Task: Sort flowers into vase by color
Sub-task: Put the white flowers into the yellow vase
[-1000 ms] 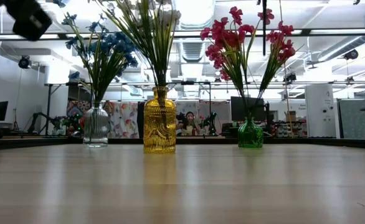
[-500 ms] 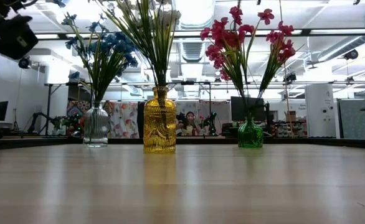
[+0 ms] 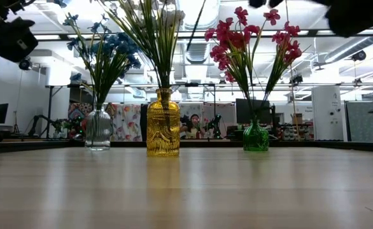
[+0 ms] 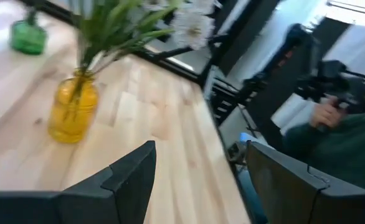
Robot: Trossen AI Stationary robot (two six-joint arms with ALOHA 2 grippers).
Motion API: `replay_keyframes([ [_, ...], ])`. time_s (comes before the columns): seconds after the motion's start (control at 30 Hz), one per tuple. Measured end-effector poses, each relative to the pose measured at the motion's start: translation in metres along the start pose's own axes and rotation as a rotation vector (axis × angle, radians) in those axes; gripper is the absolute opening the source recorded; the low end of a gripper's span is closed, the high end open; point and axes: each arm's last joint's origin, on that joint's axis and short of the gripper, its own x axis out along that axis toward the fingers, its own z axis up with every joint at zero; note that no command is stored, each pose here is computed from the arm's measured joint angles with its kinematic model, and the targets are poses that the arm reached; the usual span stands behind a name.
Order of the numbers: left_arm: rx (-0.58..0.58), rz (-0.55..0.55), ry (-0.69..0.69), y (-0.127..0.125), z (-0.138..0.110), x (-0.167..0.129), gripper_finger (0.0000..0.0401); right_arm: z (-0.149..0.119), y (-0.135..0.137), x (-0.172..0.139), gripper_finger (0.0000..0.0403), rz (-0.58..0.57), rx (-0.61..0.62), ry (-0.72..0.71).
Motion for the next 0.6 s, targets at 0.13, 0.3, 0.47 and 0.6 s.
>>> replay_keyframes([
  [0.13,-0.015,0.08,-0.006,0.003,-0.002,0.0,0.0235,-0.015,0.002,0.011,0.0018,0.017,0.0,0.013],
  [0.3,-0.03,0.097,0.013,0.005,-0.004,0.0,0.0235,-0.025,0.0,0.02,0.0018,-0.002,-0.033,0.023],
  [0.47,-0.018,0.107,0.011,0.005,-0.004,0.0,0.0235,-0.038,-0.004,0.028,0.0018,-0.021,-0.044,0.041],
  [0.6,-0.005,0.14,0.002,0.006,-0.004,0.0,0.0235,-0.052,-0.003,0.033,0.0018,-0.027,-0.061,0.065],
])
